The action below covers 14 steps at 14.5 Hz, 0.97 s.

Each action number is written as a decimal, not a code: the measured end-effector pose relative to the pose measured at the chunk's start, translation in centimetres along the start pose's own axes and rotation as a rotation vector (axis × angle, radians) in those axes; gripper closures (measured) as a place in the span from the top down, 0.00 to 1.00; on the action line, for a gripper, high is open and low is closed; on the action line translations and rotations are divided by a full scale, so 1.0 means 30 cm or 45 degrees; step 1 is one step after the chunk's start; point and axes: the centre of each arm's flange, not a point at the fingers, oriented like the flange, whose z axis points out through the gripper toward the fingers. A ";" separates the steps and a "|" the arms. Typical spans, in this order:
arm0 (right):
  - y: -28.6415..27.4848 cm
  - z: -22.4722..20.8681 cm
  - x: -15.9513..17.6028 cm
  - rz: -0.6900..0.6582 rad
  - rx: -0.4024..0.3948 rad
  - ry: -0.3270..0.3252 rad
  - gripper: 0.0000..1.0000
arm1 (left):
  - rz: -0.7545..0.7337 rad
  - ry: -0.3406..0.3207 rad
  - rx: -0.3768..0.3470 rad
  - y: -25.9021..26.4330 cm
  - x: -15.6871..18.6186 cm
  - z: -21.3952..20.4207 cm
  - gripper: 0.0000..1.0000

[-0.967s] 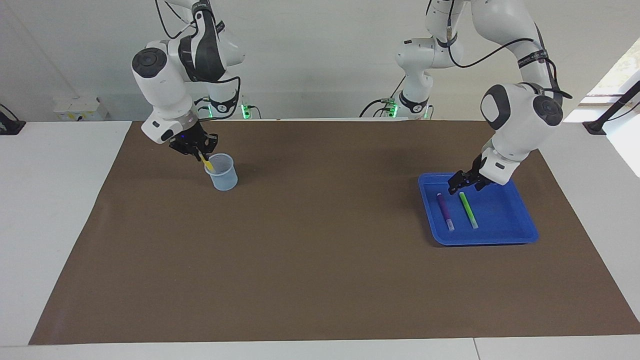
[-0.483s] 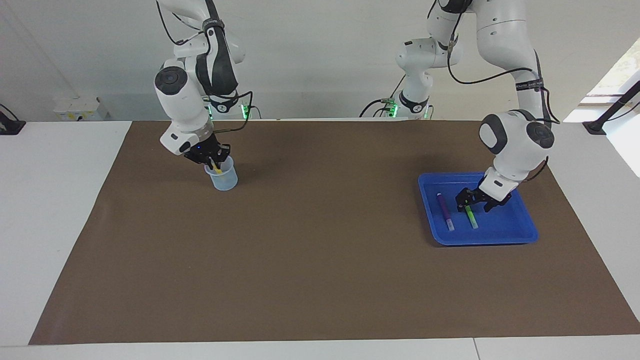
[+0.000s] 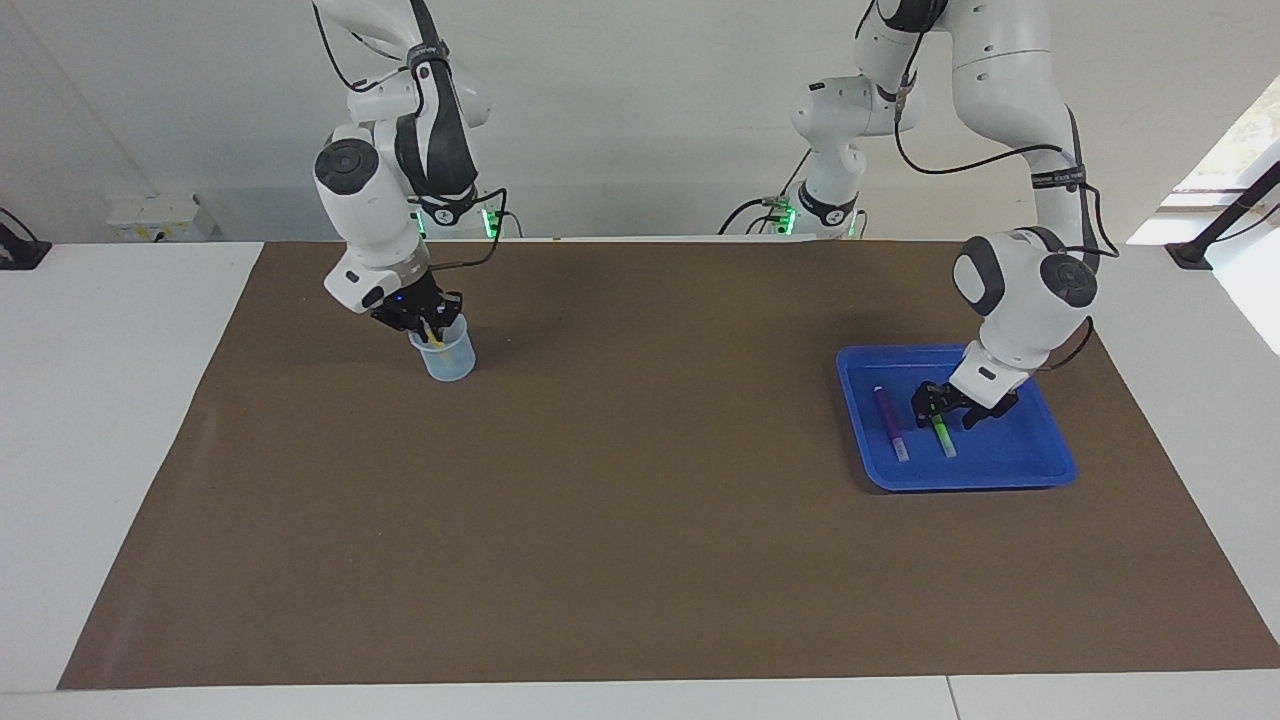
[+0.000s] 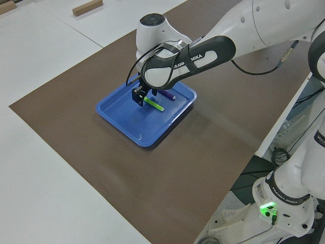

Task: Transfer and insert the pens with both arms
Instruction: 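Insert the yellow pen into the cup while the left gripper grasps the green pen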

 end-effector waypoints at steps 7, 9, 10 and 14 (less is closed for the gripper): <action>-0.003 -0.077 0.023 0.033 0.002 0.026 0.97 | 0.001 -0.012 -0.001 0.001 -0.005 0.016 0.71; -0.009 -0.155 0.038 0.031 0.005 0.060 1.00 | 0.001 -0.014 -0.001 0.001 -0.007 0.018 0.56; -0.020 -0.185 0.043 0.026 0.006 0.077 1.00 | 0.002 -0.013 0.000 0.000 -0.007 0.017 0.52; -0.097 -0.258 0.061 0.139 0.186 0.114 1.00 | 0.005 -0.008 0.005 -0.003 -0.005 0.010 0.17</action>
